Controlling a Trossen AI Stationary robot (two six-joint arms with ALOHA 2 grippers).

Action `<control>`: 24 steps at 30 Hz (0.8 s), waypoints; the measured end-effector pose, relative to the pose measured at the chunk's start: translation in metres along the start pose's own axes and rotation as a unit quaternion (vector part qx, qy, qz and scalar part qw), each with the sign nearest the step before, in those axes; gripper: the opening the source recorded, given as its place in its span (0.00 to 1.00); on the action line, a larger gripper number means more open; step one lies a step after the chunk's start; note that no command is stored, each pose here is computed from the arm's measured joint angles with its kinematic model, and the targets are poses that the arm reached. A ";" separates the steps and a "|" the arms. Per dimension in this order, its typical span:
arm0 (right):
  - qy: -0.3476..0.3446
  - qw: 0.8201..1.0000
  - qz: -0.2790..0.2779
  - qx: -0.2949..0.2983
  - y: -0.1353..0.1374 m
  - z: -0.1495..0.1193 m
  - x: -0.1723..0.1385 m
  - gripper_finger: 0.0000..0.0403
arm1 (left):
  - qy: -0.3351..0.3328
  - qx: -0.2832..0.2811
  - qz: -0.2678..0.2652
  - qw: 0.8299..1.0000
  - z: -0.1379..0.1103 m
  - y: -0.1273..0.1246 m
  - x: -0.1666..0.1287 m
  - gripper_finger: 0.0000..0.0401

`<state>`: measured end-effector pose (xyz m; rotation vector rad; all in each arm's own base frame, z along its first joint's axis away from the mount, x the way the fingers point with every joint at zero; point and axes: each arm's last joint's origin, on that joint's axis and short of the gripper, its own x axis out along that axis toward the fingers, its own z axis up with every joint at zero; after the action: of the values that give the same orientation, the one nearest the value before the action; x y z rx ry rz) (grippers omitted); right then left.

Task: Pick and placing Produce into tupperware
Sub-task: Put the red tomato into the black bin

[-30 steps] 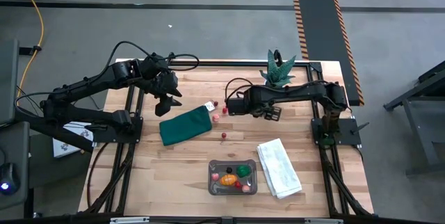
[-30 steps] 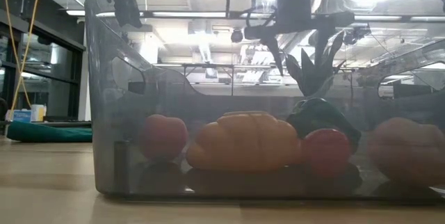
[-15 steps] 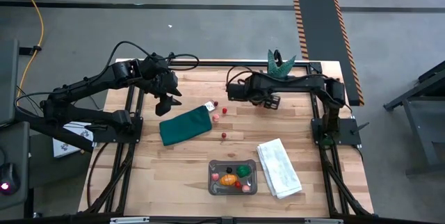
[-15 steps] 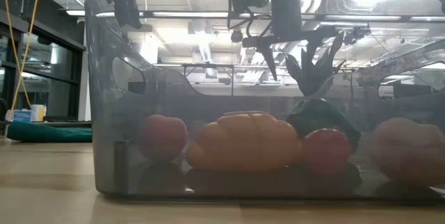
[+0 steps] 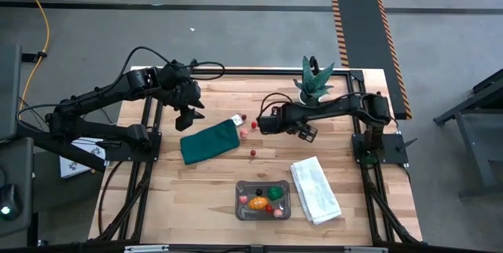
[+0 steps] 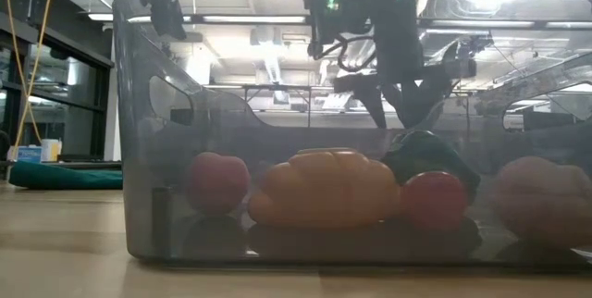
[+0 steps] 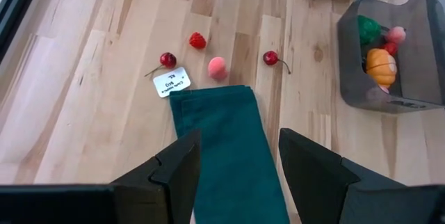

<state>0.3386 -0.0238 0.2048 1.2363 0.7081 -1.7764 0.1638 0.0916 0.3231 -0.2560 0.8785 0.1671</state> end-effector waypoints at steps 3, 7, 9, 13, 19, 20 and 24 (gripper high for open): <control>-0.015 1.000 0.007 -0.005 0.001 0.003 0.000 0.71 | 0.000 0.000 0.000 1.000 0.000 0.000 0.000 0.45; -0.017 1.000 0.007 -0.012 0.008 0.013 0.005 0.71 | 0.000 0.001 0.000 1.000 0.000 0.000 0.000 0.45; -0.015 1.000 0.008 -0.016 0.012 0.019 0.007 0.71 | 0.000 0.001 0.000 1.000 0.000 0.000 0.000 0.45; -0.023 1.000 0.007 -0.004 0.016 0.029 0.011 0.71 | 0.003 0.000 0.000 1.000 -0.001 0.000 0.000 0.45; -0.025 1.000 0.012 0.011 0.019 0.034 0.018 0.71 | 0.007 -0.002 0.000 1.000 -0.001 0.000 0.000 0.45; -0.019 1.000 0.010 0.018 0.018 0.033 0.023 0.71 | 0.007 -0.002 0.000 1.000 -0.001 0.000 0.000 0.45; -0.003 0.999 0.015 0.037 0.013 0.024 0.034 0.71 | 0.007 -0.002 0.000 1.000 -0.001 0.000 0.000 0.45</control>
<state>0.3333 -0.0608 0.1823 1.2831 0.6227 -1.7945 0.1628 0.0911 0.3222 -0.2606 0.8930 0.1668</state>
